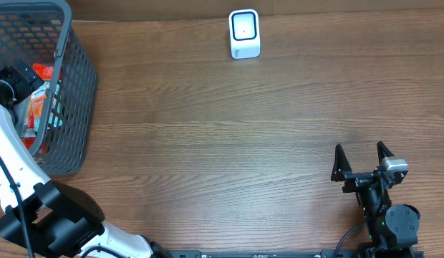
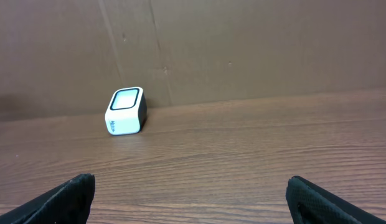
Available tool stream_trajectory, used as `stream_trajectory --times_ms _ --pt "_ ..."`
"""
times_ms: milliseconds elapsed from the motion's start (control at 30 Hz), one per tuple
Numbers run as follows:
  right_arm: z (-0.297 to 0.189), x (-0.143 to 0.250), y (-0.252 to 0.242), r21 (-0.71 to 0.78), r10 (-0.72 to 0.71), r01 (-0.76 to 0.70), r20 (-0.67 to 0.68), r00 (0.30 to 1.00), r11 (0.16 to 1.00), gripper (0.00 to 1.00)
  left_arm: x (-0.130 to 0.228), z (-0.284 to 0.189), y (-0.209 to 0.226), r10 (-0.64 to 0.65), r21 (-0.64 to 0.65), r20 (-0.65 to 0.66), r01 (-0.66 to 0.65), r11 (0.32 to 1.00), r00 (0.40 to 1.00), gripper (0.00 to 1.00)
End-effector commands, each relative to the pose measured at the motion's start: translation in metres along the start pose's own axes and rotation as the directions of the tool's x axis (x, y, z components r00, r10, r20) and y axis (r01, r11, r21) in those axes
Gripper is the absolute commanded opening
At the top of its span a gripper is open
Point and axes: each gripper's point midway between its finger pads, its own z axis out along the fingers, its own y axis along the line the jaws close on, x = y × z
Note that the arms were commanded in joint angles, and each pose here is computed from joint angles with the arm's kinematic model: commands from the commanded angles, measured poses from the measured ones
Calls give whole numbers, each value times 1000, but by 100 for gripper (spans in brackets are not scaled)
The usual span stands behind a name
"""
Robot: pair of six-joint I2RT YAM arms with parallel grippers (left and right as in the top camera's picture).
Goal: Scan the item barcode
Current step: 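Lower the left gripper onto the Kleenex and green wipes packs and grasp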
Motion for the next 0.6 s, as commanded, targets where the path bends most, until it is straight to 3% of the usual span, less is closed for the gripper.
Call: stream_trajectory --times_ms 0,567 --pt "0 2 -1 1 -3 3 4 1000 1000 100 1 3 9 23 -42 -8 -24 999 1000 100" --pt "0 2 -1 1 -3 3 4 1000 1000 100 19 16 14 17 -62 -87 -22 998 996 100"
